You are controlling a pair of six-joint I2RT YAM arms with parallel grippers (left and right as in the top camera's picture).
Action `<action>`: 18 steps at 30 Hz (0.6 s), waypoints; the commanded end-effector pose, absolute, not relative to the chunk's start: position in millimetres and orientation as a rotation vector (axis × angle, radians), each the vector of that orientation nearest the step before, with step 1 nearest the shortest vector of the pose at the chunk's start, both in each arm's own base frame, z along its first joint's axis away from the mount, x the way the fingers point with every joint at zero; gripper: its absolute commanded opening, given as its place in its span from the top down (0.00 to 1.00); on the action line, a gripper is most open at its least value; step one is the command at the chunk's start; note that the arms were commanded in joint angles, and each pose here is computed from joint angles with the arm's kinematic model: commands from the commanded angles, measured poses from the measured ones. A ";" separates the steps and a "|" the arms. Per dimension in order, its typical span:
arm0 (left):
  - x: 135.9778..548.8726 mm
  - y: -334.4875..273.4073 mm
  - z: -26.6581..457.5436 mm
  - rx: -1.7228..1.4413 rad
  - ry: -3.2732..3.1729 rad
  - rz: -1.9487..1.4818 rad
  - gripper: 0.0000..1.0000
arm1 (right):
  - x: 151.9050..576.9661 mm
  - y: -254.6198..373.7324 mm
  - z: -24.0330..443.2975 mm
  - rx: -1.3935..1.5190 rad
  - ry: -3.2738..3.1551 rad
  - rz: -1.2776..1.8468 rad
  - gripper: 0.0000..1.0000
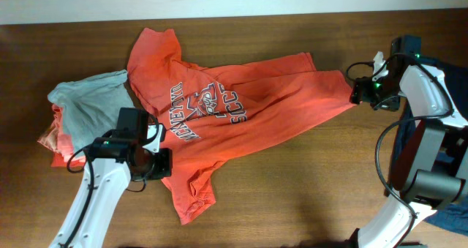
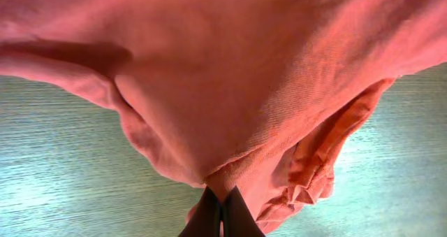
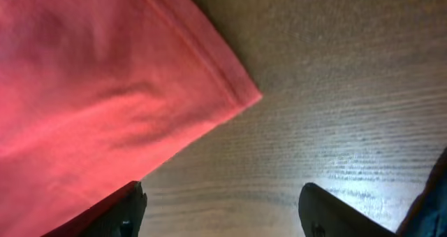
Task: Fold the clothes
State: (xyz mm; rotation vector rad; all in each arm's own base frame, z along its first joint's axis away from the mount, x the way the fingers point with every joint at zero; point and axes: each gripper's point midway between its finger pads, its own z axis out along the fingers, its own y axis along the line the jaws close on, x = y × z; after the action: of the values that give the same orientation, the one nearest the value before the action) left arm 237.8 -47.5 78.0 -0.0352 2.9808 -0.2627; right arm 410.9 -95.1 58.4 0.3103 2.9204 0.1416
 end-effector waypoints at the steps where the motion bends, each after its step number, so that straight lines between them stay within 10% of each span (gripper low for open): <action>1: 241.5 -41.6 83.5 -0.068 2.960 -0.213 1.00 | 414.5 -92.6 44.8 0.288 2.940 0.158 0.25; 18: 245.0 -41.9 84.2 -0.066 2.945 -0.214 0.99 | 427.6 -79.9 -26.1 0.265 2.991 0.260 0.35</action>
State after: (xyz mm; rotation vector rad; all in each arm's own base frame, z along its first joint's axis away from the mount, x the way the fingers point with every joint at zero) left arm 240.0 -43.8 78.4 -0.0477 2.9715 -0.2309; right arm 434.4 -96.6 3.7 0.2896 2.9272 0.1828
